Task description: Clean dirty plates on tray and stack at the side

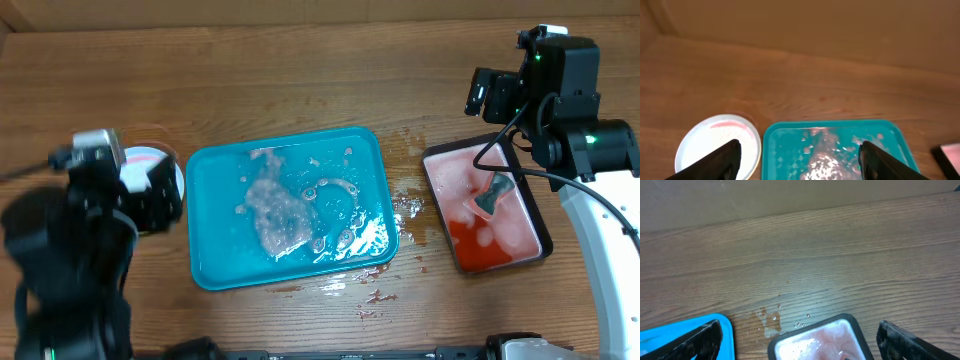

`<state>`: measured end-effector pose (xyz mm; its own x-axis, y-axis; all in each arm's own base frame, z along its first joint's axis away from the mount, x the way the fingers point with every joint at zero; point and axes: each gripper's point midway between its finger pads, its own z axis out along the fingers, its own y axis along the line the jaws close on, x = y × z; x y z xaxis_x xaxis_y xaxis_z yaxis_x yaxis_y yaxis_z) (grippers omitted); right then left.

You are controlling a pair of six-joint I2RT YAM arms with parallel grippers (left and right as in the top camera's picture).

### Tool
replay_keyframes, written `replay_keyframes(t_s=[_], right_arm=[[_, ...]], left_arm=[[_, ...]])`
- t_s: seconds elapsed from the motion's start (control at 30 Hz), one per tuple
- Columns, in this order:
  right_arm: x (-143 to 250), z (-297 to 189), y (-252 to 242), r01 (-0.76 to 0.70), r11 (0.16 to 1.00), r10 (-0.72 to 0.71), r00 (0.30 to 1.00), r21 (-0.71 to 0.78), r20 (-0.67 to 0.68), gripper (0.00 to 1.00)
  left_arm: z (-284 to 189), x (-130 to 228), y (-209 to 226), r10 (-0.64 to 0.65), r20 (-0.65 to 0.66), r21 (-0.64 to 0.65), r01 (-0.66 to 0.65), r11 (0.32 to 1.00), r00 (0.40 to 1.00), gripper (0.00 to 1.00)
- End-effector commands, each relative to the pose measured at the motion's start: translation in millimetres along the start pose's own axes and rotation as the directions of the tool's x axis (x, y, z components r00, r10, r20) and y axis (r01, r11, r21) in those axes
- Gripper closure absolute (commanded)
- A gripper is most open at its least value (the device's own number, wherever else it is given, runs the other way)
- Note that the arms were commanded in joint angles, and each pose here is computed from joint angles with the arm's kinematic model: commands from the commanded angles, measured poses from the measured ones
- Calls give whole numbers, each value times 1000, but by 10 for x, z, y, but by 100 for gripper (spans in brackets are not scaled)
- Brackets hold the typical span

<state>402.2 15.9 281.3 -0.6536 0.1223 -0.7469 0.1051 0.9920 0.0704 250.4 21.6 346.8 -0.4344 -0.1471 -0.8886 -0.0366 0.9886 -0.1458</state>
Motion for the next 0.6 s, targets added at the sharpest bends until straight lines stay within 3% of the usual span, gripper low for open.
replay_keyframes(t_s=[0.0, 0.03, 0.13, 0.4, 0.57], right_arm=[[-71, -31, -32, -5, 1000, 5, 1000, 9, 21, 0], [-71, -31, -32, -5, 1000, 5, 1000, 9, 21, 0], [-71, -31, -32, -5, 1000, 5, 1000, 9, 21, 0], [-71, -31, -32, -5, 1000, 5, 1000, 9, 21, 0], [-71, -31, -32, -5, 1000, 5, 1000, 9, 21, 0]], left_arm=[[-330, -34, -224, 78, 76, 69, -84, 994, 994, 25], [-424, -12, -250, 78, 90, 69, -85, 994, 993, 24], [-654, 46, -312, 32, 127, 74, -42, 996, 991, 0], [-878, 175, -363, -101, 139, 90, 89, 992, 985, 0], [-846, 558, -355, -143, -17, 74, 143, 987, 990, 0]])
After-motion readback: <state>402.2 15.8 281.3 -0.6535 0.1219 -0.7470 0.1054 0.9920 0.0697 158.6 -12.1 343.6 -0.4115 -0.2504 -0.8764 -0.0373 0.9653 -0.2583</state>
